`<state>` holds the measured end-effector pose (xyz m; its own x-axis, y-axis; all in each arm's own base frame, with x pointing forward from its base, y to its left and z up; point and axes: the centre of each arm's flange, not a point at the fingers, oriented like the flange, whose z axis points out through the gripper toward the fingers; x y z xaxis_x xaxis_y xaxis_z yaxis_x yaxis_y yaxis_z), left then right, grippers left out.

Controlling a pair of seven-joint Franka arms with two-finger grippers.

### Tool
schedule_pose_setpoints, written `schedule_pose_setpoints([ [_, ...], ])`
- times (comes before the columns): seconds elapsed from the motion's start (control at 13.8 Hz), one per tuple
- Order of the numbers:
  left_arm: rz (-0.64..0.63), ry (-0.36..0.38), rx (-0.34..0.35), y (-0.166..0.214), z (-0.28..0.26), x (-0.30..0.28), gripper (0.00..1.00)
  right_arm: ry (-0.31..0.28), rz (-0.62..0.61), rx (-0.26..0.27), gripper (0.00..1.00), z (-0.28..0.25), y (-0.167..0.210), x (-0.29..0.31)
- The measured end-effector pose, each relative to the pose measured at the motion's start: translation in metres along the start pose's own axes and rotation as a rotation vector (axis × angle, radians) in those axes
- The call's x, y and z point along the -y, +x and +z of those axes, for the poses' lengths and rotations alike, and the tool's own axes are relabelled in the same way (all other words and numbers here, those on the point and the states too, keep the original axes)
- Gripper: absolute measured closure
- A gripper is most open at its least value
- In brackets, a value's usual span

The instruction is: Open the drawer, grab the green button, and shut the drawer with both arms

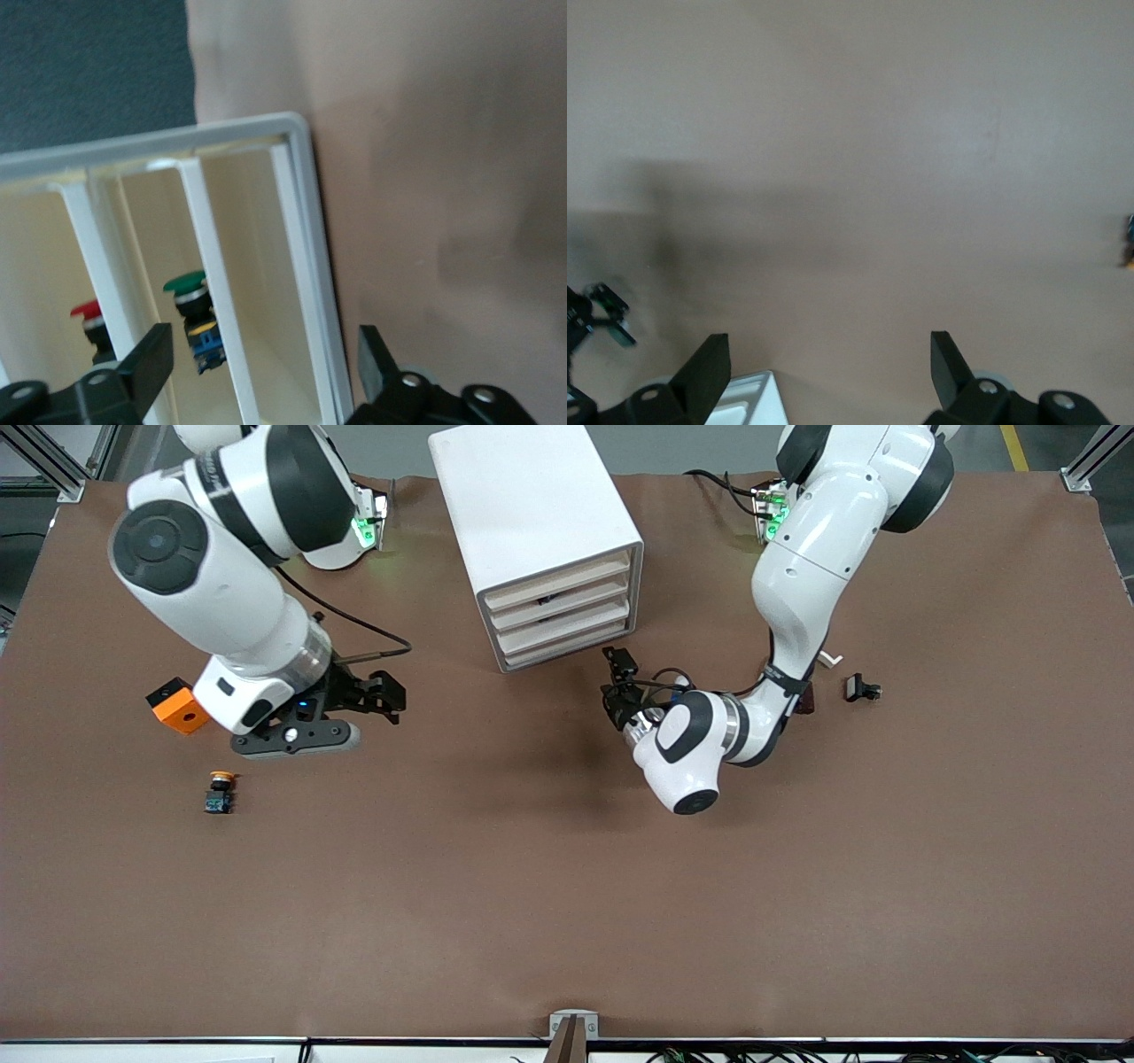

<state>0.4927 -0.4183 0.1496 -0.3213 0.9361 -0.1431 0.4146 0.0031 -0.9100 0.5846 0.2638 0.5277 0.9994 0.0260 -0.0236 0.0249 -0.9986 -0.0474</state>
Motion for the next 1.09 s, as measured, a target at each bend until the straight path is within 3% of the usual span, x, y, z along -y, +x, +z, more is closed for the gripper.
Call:
schedule_pose_setpoints([
  [0.07, -0.028, 0.017, 0.001, -0.005, 0.011, 0.000, 0.25, -0.003, 0.044, 0.007, 0.00, 0.006, -0.001, 0.006],
  [0.29, -0.093, 0.072, 0.009, -0.014, 0.041, -0.007, 0.38, -0.006, 0.181, 0.009, 0.00, 0.012, -0.003, 0.020],
  [0.58, -0.125, 0.087, -0.003, -0.021, 0.056, -0.004, 0.41, -0.020, 0.243, 0.028, 0.00, 0.027, -0.001, 0.027],
  [0.73, -0.125, 0.089, -0.007, -0.023, 0.057, -0.002, 0.46, -0.029, 0.239, 0.040, 0.00, 0.037, 0.001, 0.031],
  [0.87, -0.120, 0.095, -0.021, -0.026, 0.064, 0.001, 0.65, -0.033, 0.229, 0.046, 0.00, 0.041, -0.004, 0.042],
  [0.94, -0.117, 0.096, -0.030, -0.029, 0.069, 0.003, 0.65, -0.035, 0.241, 0.047, 0.00, 0.041, -0.005, 0.045],
  [1.09, -0.110, 0.098, -0.048, -0.034, 0.079, 0.007, 0.78, -0.037, 0.294, 0.048, 0.00, 0.040, -0.007, 0.048],
])
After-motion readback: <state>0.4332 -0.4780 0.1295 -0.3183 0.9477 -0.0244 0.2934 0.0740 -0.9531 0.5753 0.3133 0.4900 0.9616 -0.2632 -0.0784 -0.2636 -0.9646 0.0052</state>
